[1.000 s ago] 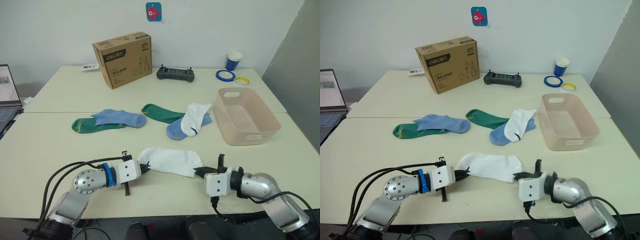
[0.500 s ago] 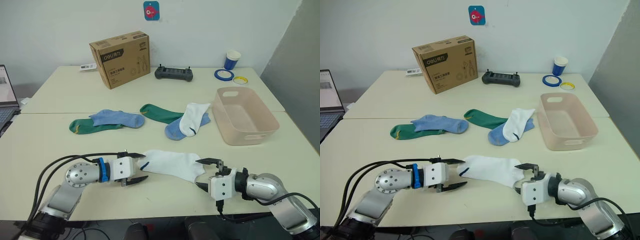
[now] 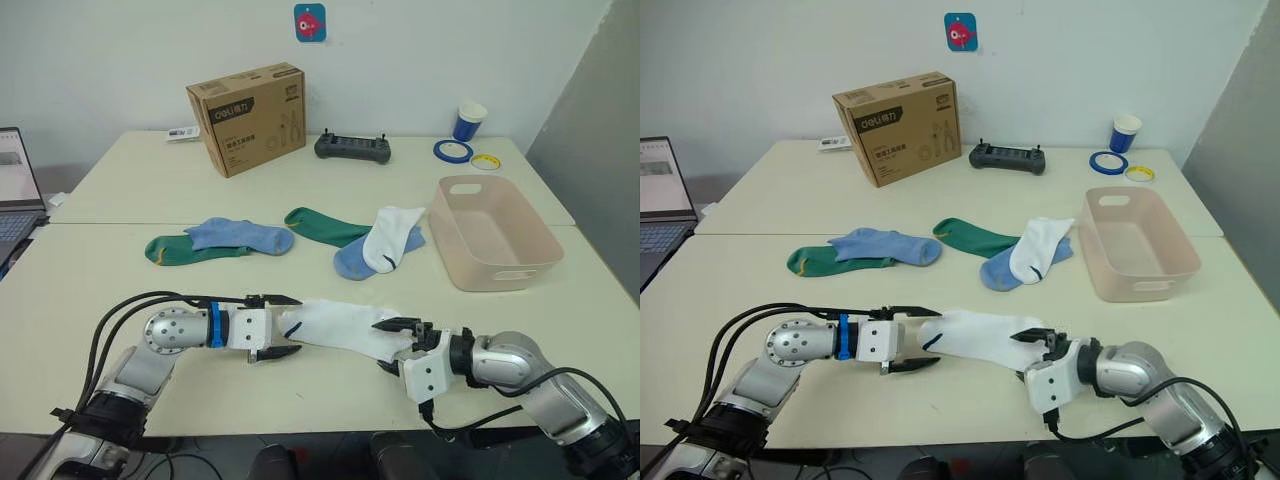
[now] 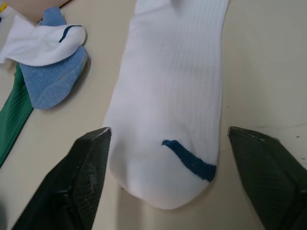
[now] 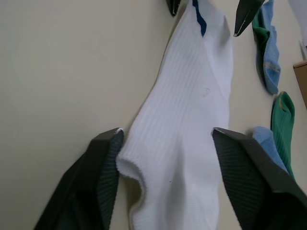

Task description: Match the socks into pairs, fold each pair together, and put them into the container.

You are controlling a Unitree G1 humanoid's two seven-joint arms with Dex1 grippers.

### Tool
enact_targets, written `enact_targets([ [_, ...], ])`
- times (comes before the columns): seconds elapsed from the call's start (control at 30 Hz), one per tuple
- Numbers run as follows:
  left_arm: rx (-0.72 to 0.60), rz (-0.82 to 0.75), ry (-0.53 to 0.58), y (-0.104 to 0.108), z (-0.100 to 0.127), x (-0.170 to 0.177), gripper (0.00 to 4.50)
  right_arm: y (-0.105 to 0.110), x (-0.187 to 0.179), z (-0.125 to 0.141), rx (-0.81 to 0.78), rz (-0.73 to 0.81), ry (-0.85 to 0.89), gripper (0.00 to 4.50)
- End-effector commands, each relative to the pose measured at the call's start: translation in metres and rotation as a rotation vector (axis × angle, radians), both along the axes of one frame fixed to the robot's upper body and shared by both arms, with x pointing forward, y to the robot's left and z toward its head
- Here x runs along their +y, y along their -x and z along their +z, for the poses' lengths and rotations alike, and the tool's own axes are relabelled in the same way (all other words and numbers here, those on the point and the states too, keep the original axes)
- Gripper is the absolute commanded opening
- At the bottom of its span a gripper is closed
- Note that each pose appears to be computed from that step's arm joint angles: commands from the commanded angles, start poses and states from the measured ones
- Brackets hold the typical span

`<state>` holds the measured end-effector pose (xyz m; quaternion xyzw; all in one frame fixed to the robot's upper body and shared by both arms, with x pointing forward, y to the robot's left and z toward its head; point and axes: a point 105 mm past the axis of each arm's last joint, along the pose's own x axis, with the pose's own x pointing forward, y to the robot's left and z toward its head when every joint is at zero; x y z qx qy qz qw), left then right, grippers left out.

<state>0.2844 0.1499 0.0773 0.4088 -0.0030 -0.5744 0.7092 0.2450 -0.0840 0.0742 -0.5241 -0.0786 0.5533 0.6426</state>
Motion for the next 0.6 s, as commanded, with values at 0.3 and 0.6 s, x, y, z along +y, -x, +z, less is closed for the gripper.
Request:
enact_targets([
  [0.3,0.008,-0.012,-0.003,-0.001,-0.007,-0.004,0.04,-0.002,0.0,0.015,-0.028,0.022,-0.05,0.0],
  [0.6,0.049,-0.062,-0.014,0.009,-0.002,0.001,0.04,0.003,0.003,0.03,0.163,-0.011,-0.21,0.0],
])
